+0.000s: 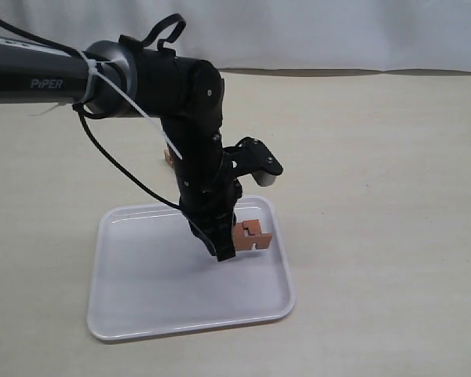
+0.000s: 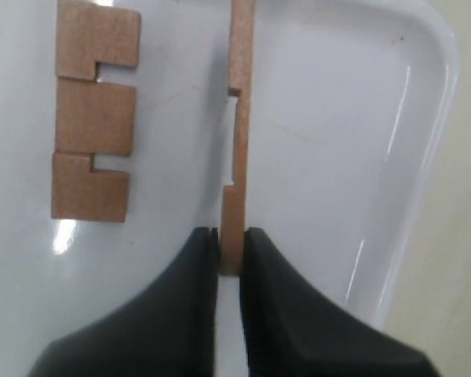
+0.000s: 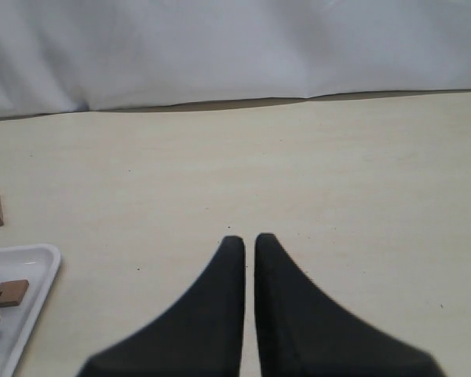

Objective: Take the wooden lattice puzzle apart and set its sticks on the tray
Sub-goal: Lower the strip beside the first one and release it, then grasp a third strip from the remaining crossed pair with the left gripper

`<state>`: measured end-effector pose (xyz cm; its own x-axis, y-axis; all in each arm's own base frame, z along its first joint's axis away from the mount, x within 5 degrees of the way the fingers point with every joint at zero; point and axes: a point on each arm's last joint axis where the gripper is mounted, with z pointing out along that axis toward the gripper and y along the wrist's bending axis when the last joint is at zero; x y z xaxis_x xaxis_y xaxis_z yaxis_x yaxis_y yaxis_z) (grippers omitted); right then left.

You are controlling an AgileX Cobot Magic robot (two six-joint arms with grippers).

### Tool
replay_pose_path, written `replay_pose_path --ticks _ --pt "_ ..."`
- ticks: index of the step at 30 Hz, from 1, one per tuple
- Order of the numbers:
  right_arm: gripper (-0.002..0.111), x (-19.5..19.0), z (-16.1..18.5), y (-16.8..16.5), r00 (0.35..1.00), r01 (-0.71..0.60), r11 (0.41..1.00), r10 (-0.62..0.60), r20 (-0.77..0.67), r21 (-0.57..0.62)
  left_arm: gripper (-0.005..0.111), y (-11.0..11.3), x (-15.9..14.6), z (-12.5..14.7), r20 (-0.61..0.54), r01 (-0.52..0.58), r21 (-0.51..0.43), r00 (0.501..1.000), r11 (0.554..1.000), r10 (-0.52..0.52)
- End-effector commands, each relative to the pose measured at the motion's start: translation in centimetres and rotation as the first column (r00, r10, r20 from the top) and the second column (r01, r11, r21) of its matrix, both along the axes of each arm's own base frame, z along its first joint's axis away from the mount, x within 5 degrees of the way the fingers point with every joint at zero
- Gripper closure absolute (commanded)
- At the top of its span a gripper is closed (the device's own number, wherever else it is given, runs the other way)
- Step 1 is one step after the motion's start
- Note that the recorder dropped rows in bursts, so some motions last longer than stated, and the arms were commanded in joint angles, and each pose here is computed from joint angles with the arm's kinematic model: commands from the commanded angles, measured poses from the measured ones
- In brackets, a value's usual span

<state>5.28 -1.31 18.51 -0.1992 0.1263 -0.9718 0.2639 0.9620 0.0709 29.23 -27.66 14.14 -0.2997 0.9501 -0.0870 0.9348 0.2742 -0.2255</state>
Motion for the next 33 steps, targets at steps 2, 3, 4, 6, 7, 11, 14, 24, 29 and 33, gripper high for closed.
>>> replay_pose_path --ticks 2,3,4,6,7,11,14,24,29,33 --pt "0.104 0.0 0.1 0.0 1.000 0.001 1.000 -0.001 0.017 -0.008 0.069 0.0 0.2 0.1 0.020 -0.020 0.006 1.000 1.000 0.020" --pt "0.104 0.0 0.1 0.0 1.000 0.001 1.000 -0.001 0.017 -0.008 0.063 -0.1 0.3 0.1 0.023 -0.021 0.004 1.000 1.000 0.021" --pt "0.104 0.0 0.1 0.0 1.000 0.001 1.000 -0.001 0.017 -0.008 0.058 -0.1 0.3 0.1 0.023 -0.021 0.004 1.000 1.000 0.021" --pt "0.104 0.0 0.1 0.0 1.000 0.001 1.000 -0.001 0.017 -0.008 0.051 -0.1 0.2 0.1 0.022 -0.021 0.005 1.000 1.000 0.021" --pt "0.104 0.0 0.1 0.0 1.000 0.001 1.000 -0.001 0.017 -0.008 0.050 0.0 0.2 0.1 0.022 -0.018 0.009 1.000 1.000 0.018" --pt "0.104 0.0 0.1 0.0 1.000 0.001 1.000 -0.001 0.017 -0.008 0.050 0.5 0.5 1.0 0.071 -0.004 0.047 0.997 0.999 0.001" --pt "0.104 0.0 0.1 0.0 1.000 0.001 1.000 -0.001 0.017 -0.008 0.050 0.7 1.3 2.9 0.169 -0.077 0.064 0.983 0.995 0.066" --pt "0.104 0.0 0.1 0.0 1.000 0.001 1.000 -0.001 0.017 -0.008 0.050 2.1 4.8 8.5 0.533 -0.392 -0.047 0.768 0.919 0.355" --pt "0.104 0.0 0.1 0.0 1.000 0.001 1.000 -0.001 0.017 -0.008 0.050 4.1 7.0 8.8 0.532 -0.599 -0.174 0.611 0.781 0.587" --pt "0.104 0.0 0.1 0.0 1.000 0.001 1.000 -0.001 0.017 -0.008 0.050 5.7 8.4 8.0 0.475 -0.733 -0.233 0.487 0.639 0.733"
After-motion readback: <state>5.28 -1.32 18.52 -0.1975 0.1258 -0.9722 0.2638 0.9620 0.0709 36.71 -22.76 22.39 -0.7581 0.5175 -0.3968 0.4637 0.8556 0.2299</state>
